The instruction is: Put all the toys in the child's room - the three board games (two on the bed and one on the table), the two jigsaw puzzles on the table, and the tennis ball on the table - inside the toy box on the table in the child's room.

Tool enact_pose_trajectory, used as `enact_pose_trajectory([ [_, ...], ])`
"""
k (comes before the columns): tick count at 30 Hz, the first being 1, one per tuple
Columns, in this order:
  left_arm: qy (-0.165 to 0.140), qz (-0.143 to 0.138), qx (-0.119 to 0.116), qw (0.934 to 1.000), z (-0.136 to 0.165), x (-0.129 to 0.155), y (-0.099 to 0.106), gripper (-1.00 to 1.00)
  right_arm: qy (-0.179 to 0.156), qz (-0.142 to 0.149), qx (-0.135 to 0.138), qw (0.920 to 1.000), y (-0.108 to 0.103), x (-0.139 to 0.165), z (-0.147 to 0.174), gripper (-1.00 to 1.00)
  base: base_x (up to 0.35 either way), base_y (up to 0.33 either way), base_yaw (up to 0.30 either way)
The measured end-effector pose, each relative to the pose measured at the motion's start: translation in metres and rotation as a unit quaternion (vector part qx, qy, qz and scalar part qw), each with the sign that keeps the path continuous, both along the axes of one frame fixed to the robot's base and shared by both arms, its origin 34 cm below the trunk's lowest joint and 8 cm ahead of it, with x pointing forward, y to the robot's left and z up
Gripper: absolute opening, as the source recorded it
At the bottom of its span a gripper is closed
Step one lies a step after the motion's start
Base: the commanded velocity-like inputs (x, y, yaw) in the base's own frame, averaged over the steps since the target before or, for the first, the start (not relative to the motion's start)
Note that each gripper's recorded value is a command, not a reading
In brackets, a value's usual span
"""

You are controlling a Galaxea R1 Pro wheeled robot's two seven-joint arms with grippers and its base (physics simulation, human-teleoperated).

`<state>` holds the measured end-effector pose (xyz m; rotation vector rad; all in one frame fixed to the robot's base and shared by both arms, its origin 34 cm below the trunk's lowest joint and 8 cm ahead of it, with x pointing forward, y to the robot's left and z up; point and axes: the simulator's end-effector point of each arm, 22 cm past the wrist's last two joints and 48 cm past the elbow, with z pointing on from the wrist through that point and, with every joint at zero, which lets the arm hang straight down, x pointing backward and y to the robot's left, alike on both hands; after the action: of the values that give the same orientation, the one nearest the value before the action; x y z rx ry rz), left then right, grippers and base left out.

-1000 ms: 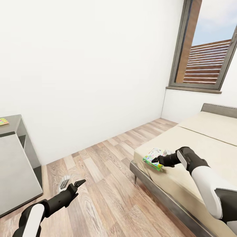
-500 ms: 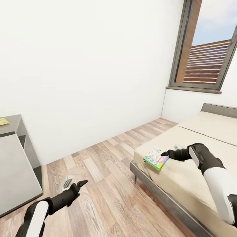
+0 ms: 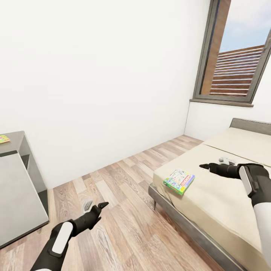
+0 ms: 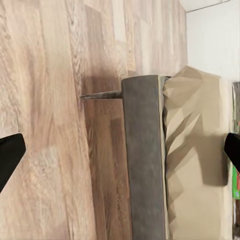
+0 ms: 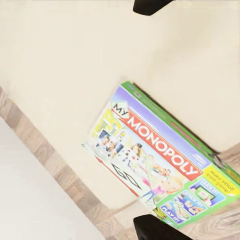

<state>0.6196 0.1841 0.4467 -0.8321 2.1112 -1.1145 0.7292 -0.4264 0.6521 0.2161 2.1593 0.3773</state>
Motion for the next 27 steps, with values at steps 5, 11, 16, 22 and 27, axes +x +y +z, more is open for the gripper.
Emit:
enact_pose_trajectory([
  [5,-0.035,0.001,-0.015,0.9993,0.014,0.015,-0.007,1.00,-0.035,-0.016,-0.001,0.9992,-0.014,-0.002,0.026,1.00,0.000,0.000,0.000],
  [11,-0.121,-0.008,0.002,0.9926,0.035,0.040,-0.022,1.00,-0.091,-0.035,-0.004,0.9953,-0.028,-0.007,0.067,1.00,0.000,0.000,-0.001],
  [16,-0.155,-0.021,0.008,0.9876,0.039,0.041,-0.030,1.00,-0.102,-0.036,-0.009,0.9941,-0.027,-0.011,0.072,1.00,0.000,0.000,-0.061],
  [22,-0.181,-0.032,-0.002,0.9830,0.047,0.039,-0.036,1.00,-0.105,-0.036,-0.011,0.9937,-0.025,-0.013,0.074,1.00,0.000,0.000,-0.174],
  [27,-0.206,-0.045,-0.017,0.9773,0.058,0.037,-0.043,1.00,-0.107,-0.033,-0.008,0.9937,-0.018,-0.012,0.073,1.00,0.000,0.000,-0.234],
])
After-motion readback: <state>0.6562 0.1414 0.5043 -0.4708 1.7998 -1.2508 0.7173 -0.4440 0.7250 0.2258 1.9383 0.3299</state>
